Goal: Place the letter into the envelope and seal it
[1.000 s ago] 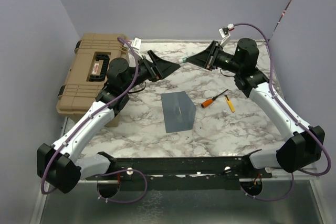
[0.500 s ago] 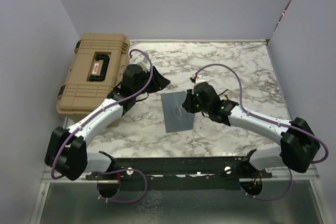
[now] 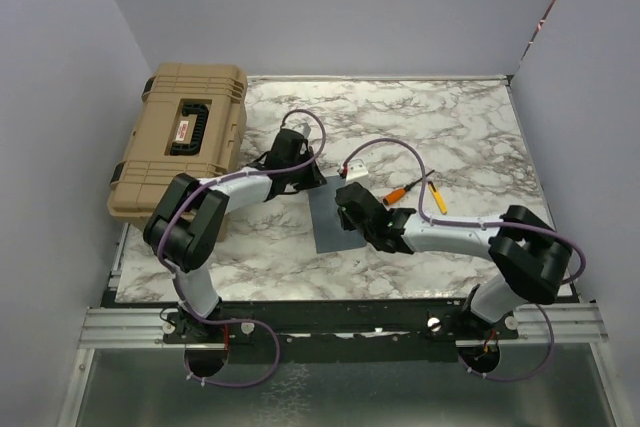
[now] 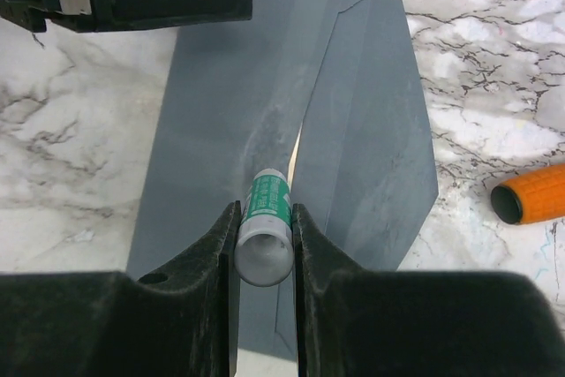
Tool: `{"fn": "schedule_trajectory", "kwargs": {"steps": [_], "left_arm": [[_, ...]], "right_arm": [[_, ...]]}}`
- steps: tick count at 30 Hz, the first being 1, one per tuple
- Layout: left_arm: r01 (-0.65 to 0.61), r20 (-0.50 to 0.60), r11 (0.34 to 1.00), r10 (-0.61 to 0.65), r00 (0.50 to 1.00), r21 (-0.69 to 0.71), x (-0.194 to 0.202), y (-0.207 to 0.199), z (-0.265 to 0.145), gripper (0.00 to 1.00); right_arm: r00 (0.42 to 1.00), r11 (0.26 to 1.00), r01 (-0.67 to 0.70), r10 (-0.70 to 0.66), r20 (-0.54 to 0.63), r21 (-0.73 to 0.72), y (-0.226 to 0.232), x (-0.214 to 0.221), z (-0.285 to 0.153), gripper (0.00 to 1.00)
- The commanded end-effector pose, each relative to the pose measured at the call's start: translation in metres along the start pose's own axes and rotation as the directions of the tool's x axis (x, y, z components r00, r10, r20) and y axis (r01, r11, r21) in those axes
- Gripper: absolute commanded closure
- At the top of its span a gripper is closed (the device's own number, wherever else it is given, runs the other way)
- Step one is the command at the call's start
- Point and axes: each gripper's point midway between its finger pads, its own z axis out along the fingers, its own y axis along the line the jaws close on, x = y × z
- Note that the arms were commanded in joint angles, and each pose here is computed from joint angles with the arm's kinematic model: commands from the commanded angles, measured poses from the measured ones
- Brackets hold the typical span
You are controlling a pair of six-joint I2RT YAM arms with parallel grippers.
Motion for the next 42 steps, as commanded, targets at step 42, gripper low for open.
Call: {"fn": "schedule_trajectory", "kwargs": {"steps": [42], "left_arm": [[0.050,-0.151,0.966,-0.090,0.984,-0.252,0.079,0.089,0.034,1.00]], "right_arm": [[0.985,0.982,0.167,-0.162,0.058,-0.090,0.006,0.030,0.015,1.00]]}}
